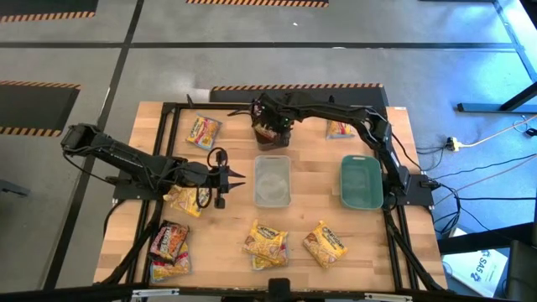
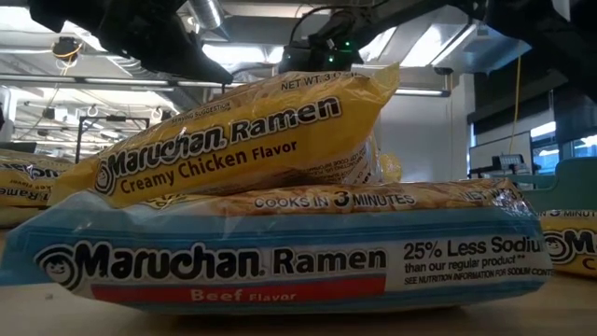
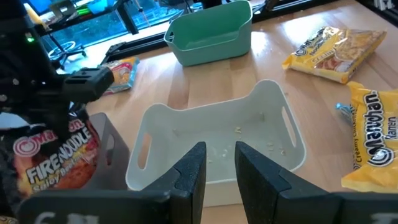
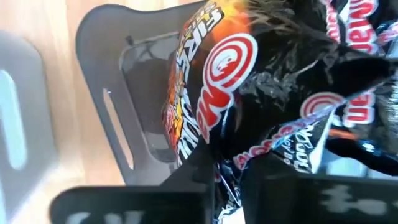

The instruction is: Sort Maruchan noodles

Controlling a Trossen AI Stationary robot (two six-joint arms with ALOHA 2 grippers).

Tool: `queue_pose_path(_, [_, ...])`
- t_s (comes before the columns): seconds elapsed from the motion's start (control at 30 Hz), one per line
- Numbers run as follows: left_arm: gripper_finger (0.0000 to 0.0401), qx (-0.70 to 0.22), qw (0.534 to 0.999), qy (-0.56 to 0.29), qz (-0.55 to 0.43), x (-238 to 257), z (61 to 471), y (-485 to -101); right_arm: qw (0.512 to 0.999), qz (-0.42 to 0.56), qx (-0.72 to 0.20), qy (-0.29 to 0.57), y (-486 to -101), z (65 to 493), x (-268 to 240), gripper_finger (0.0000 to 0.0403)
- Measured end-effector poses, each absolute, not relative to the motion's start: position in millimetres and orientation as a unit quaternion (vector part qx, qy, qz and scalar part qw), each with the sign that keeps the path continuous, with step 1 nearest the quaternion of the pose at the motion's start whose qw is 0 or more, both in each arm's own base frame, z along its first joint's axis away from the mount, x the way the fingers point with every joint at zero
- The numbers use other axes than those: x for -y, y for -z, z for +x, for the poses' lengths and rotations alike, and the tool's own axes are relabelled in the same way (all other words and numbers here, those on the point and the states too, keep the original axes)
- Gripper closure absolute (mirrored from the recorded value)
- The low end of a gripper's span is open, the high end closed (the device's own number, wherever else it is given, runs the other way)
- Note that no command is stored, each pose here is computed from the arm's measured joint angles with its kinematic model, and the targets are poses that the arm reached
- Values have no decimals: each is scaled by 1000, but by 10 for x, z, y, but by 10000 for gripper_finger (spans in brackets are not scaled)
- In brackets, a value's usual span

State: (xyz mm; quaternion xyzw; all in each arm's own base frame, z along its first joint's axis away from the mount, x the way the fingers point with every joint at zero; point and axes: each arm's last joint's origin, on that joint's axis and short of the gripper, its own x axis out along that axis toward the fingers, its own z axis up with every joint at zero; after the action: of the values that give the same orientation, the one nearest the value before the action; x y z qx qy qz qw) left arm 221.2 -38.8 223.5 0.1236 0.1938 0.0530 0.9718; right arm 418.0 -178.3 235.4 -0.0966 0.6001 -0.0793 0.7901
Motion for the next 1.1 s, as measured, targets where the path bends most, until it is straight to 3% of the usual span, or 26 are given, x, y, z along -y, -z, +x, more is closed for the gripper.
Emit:
queue_pose_path(0.4, [322, -193, 974, -48, 112, 416, 2207, -2234, 763, -151, -627, 50, -2587, 4108, 1750, 390])
queue_pose_path(0.67, [322, -193, 974, -48, 109, 416, 2208, -2234, 740, -166, -651, 10, -2362, 4158, 1763, 388])
queue_pose_path(1.1, [322, -192, 974, -48, 109, 416, 2208, -2236, 765, -159, -624, 9, -2323, 4248, 1765, 387])
